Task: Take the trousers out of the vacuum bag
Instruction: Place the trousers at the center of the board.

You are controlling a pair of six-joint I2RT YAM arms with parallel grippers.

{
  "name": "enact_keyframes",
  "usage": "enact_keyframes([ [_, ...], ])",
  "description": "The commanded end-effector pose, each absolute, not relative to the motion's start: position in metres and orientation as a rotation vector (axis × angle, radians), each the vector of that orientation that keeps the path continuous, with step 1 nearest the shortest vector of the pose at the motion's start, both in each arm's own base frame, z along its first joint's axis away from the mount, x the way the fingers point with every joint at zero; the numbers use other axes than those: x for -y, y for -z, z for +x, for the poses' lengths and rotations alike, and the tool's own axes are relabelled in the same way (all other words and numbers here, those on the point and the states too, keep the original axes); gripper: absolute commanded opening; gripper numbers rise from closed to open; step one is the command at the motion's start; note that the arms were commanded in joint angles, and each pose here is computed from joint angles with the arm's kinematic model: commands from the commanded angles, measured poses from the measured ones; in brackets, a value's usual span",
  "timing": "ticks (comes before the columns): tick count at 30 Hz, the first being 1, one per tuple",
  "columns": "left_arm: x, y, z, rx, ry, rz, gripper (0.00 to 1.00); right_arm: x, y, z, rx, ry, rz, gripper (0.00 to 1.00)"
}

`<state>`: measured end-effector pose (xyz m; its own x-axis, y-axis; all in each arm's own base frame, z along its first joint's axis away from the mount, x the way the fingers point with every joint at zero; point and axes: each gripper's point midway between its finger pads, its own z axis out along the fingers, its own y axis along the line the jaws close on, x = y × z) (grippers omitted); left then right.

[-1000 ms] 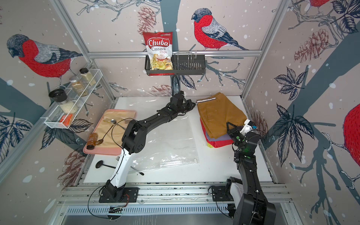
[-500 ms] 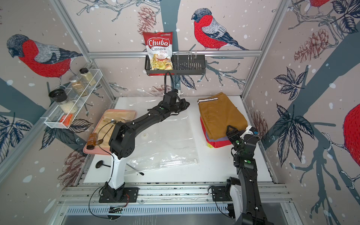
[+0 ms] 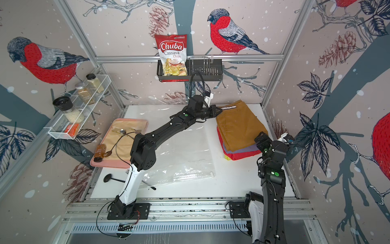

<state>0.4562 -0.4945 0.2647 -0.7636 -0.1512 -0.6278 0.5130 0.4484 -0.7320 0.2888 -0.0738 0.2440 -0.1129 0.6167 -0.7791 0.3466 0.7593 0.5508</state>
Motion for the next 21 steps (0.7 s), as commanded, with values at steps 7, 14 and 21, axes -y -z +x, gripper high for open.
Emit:
enact_keyframes([
  [7,0.527,-0.244,0.464,-2.069,1.426,0.323,0.06,0.02,-0.28,0.333,-1.702,-0.539,0.366,0.91],
  [14,0.542,-0.23,0.468,-2.052,1.488,0.303,0.05,0.05,-0.223,0.339,-1.822,-0.465,0.61,0.92],
  [21,0.547,-0.219,0.468,-2.049,1.518,0.298,0.05,0.06,-0.178,0.326,-1.868,-0.464,0.77,0.91],
])
